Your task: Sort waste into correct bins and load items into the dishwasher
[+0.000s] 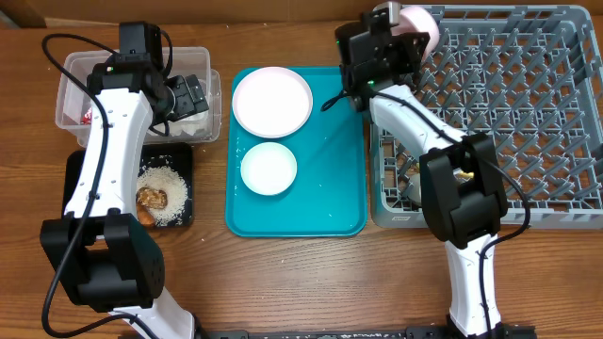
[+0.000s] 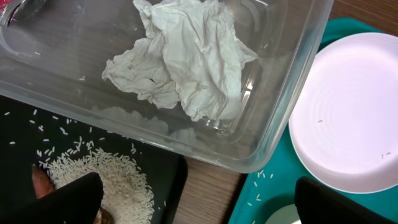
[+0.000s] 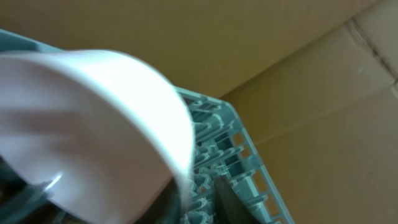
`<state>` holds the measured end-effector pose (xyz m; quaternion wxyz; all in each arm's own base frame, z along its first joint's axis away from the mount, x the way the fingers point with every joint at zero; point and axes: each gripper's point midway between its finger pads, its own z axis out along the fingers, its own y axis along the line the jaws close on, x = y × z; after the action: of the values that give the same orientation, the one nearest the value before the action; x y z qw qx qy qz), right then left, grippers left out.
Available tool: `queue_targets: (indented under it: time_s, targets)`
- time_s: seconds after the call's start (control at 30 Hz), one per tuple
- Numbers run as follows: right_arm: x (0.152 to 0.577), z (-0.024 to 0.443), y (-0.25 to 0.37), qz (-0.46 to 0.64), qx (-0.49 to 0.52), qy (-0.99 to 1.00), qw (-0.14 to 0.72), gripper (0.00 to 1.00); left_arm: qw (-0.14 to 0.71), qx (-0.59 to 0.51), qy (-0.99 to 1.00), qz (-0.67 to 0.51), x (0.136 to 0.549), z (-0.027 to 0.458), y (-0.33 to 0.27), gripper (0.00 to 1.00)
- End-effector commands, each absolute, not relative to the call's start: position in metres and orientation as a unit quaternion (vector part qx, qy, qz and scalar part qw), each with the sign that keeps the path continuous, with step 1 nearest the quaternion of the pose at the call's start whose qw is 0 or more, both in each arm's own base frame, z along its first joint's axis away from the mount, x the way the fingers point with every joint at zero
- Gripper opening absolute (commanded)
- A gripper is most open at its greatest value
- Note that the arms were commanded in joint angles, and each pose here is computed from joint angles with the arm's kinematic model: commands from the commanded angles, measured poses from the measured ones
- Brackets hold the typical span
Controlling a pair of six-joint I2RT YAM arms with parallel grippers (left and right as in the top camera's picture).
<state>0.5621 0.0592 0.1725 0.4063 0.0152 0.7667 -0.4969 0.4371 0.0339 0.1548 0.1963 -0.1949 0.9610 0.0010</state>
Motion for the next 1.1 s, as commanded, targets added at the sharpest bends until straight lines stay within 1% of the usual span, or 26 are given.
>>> queue_targets:
  time_s: [0.0,0.03,0.1,0.2,0.3,0.53,0.6,0.67,0.7,0.77,0.87,0.9,0.97,1.07]
  targets:
    - [0.559,0.168,0.083,-0.494,-0.003,0.766,0.412,0.39,0.211,-0.190,0.959,0.007,0.441,0.165,0.038,1.00]
    - [0.559,0.168,0.087,-0.493,-0.005,0.766,0.414,0.46,0.211,-0.190,0.959,0.007,0.441,0.165,0.038,1.00]
    - [0.558,0.169,0.093,-0.490,-0.009,0.765,0.417,0.55,0.211,-0.190,0.959,0.007,0.441,0.165,0.038,1.00]
    - [0.554,0.175,0.098,-0.494,-0.005,0.761,0.421,0.63,0.211,-0.190,0.959,0.007,0.441,0.165,0.038,1.00]
    - [0.547,0.192,0.102,-0.492,0.018,0.753,0.437,0.63,0.211,-0.190,0.959,0.007,0.441,0.165,0.038,1.00]
    - [0.528,0.262,0.111,-0.456,0.054,0.742,0.489,0.62,0.211,-0.190,0.959,0.007,0.441,0.165,0.038,1.00]
    - [0.522,0.273,0.114,-0.443,0.049,0.746,0.495,0.62,0.211,-0.190,0.959,0.007,0.441,0.165,0.038,1.00]
    - [0.514,0.272,0.123,-0.411,0.034,0.764,0.496,0.62,0.211,-0.190,0.959,0.007,0.441,0.165,0.038,1.00]
    - [0.510,0.265,0.132,-0.377,0.017,0.784,0.492,0.62,0.211,-0.190,0.959,0.007,0.441,0.165,0.038,1.00]
    - [0.499,0.244,0.158,-0.271,-0.025,0.840,0.469,0.64,0.211,-0.190,0.959,0.007,0.441,0.165,0.038,1.00]
    - [0.465,0.213,0.208,-0.074,-0.087,0.914,0.389,0.72,0.211,-0.190,0.959,0.007,0.441,0.165,0.038,1.00]
    - [0.447,0.205,0.230,0.006,-0.108,0.932,0.346,0.73,0.211,-0.190,0.959,0.007,0.441,0.165,0.038,1.00]
    - [0.413,0.194,0.263,0.120,-0.138,0.945,0.270,0.73,0.211,-0.190,0.959,0.007,0.441,0.165,0.038,1.00]
    - [0.380,0.184,0.295,0.219,-0.170,0.940,0.197,0.73,0.211,-0.190,0.959,0.007,0.441,0.165,0.038,1.00]
